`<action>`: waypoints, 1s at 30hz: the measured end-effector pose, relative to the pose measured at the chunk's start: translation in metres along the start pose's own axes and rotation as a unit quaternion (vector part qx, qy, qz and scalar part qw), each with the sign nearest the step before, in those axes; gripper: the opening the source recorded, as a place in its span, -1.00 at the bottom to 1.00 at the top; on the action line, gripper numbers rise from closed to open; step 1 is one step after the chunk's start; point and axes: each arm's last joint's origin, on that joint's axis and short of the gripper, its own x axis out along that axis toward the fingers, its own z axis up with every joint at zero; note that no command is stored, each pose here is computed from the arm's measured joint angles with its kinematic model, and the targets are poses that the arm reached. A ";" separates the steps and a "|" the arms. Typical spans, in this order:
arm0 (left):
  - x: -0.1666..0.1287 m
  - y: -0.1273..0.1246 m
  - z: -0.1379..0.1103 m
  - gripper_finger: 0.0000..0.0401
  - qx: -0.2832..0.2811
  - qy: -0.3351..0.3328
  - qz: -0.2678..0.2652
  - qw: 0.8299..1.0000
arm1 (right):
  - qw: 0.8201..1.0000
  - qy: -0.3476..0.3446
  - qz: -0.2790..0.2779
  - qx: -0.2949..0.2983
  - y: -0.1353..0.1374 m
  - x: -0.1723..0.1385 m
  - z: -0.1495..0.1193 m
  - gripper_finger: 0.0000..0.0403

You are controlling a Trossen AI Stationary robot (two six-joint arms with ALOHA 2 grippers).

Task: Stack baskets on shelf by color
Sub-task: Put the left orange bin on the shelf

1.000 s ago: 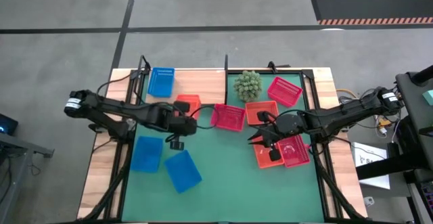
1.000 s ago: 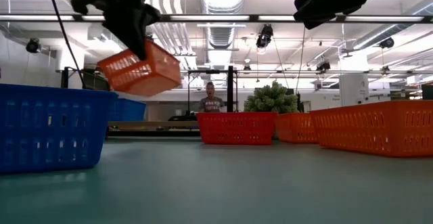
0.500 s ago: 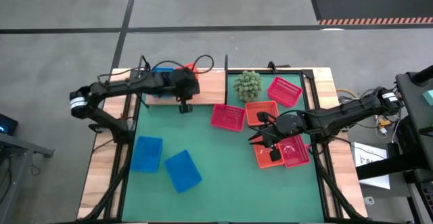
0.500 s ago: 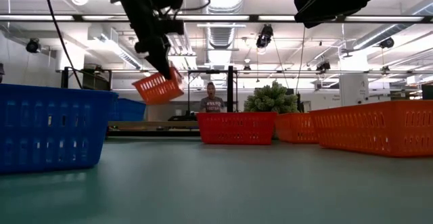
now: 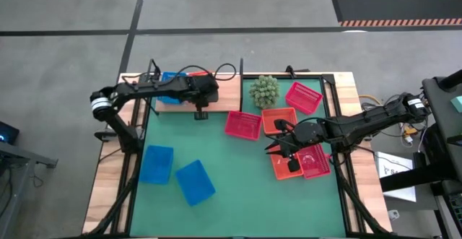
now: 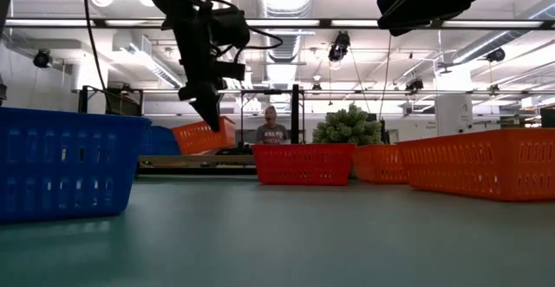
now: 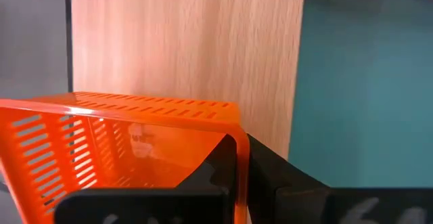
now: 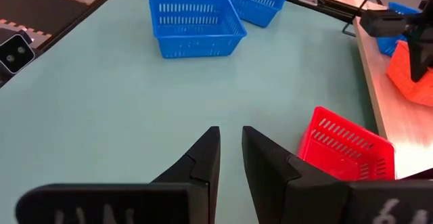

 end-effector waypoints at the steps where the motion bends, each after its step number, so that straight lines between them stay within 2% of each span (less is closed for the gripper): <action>1: 0.000 0.000 0.000 -1.00 -0.001 -0.002 0.001 1.000 | 1.000 0.001 0.000 0.000 0.000 0.000 0.000 -0.72; 23: -0.002 0.002 0.000 -1.00 -0.007 -0.008 -0.003 1.000 | 1.000 0.013 0.002 0.004 0.000 0.000 -0.002 -0.72; 26: -0.002 0.002 0.000 -0.94 -0.007 -0.008 -0.003 1.000 | 1.000 0.013 0.002 0.005 0.000 0.000 -0.002 -0.72; 30: -0.002 0.002 0.000 -0.74 -0.007 -0.008 -0.003 1.000 | 1.000 0.012 0.002 0.009 0.000 0.000 -0.002 -0.72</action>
